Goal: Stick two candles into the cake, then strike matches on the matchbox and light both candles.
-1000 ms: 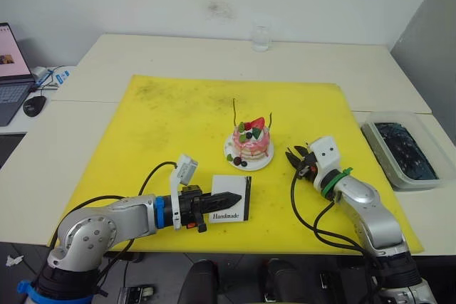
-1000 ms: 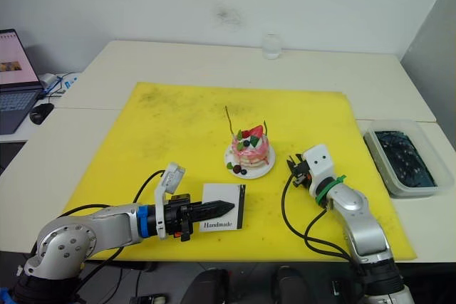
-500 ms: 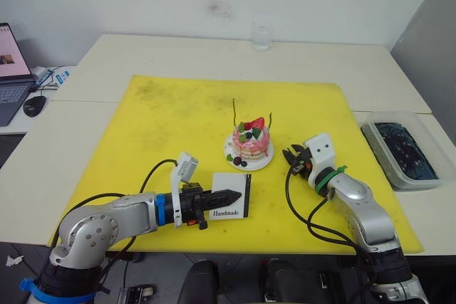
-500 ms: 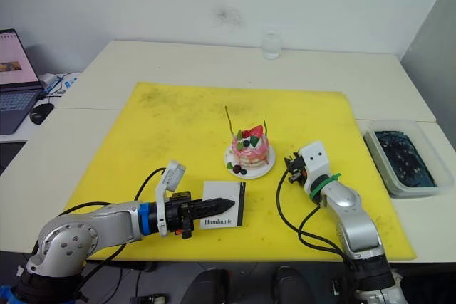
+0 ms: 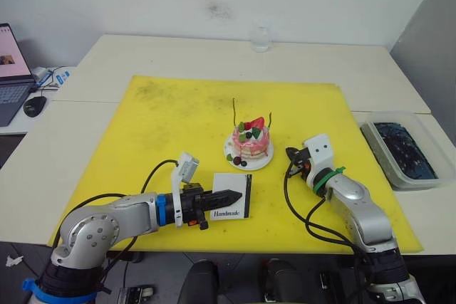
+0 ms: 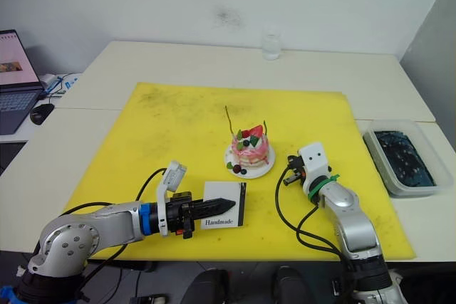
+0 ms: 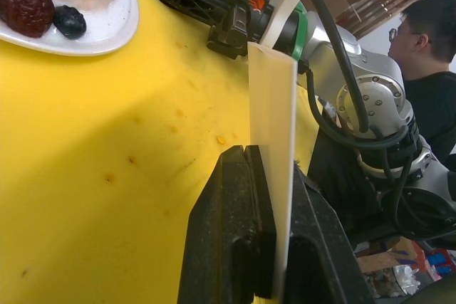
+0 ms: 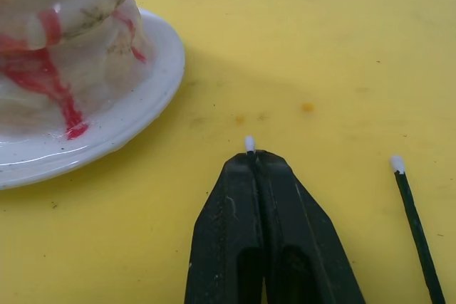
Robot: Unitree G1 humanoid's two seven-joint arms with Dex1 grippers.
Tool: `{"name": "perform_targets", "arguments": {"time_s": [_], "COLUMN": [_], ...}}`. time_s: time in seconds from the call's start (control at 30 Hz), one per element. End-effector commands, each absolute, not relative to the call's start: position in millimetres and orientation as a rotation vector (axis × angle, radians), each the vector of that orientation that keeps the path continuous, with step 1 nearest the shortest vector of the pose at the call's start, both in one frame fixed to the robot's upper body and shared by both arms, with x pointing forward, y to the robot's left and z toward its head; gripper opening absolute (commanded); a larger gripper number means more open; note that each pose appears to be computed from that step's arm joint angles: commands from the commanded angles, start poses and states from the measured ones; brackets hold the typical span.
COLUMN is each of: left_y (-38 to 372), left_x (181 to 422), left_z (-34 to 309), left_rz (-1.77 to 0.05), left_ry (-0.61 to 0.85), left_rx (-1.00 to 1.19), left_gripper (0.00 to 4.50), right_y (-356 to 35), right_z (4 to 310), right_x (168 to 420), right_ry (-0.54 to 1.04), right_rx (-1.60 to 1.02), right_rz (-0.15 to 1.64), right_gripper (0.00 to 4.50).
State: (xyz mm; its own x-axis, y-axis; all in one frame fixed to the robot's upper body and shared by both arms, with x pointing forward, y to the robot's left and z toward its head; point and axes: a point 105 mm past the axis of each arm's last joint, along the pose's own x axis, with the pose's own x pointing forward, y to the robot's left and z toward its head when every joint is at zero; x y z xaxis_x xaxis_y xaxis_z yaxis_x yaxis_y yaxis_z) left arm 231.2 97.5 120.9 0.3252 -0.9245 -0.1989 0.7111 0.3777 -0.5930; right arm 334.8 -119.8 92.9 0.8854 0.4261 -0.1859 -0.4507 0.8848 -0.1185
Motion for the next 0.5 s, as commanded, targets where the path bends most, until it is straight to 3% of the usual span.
{"name": "perform_targets", "arguments": {"time_s": [0.03, 0.23, 0.37, 0.5], "left_y": [94.6, 90.1, 80.5, 70.7], "left_x": [231.6, 238.0, 247.5, 258.6], "left_z": [126.4, 129.9, 134.9, 138.8], "left_rz": [-1.136, -1.122, -1.102, -1.076], "left_ry": [0.536, 0.510, 0.468, 0.433], "left_rx": [-0.431, -0.417, -0.395, -0.388], "left_gripper": [0.00, 0.00, 0.00, 0.00], "right_y": [-119.2, -119.7, -114.2, -103.8], "right_z": [104.1, 132.7, 164.0, 173.4], "right_x": [332.3, 319.6, 292.0, 256.3], "right_ry": [0.118, 0.058, 0.015, 0.055], "right_rx": [-0.149, -0.188, -0.302, -0.407], "right_rz": [0.459, 0.521, 0.667, 0.863], "right_gripper": [0.07, 0.07, 0.07, 0.07]}}
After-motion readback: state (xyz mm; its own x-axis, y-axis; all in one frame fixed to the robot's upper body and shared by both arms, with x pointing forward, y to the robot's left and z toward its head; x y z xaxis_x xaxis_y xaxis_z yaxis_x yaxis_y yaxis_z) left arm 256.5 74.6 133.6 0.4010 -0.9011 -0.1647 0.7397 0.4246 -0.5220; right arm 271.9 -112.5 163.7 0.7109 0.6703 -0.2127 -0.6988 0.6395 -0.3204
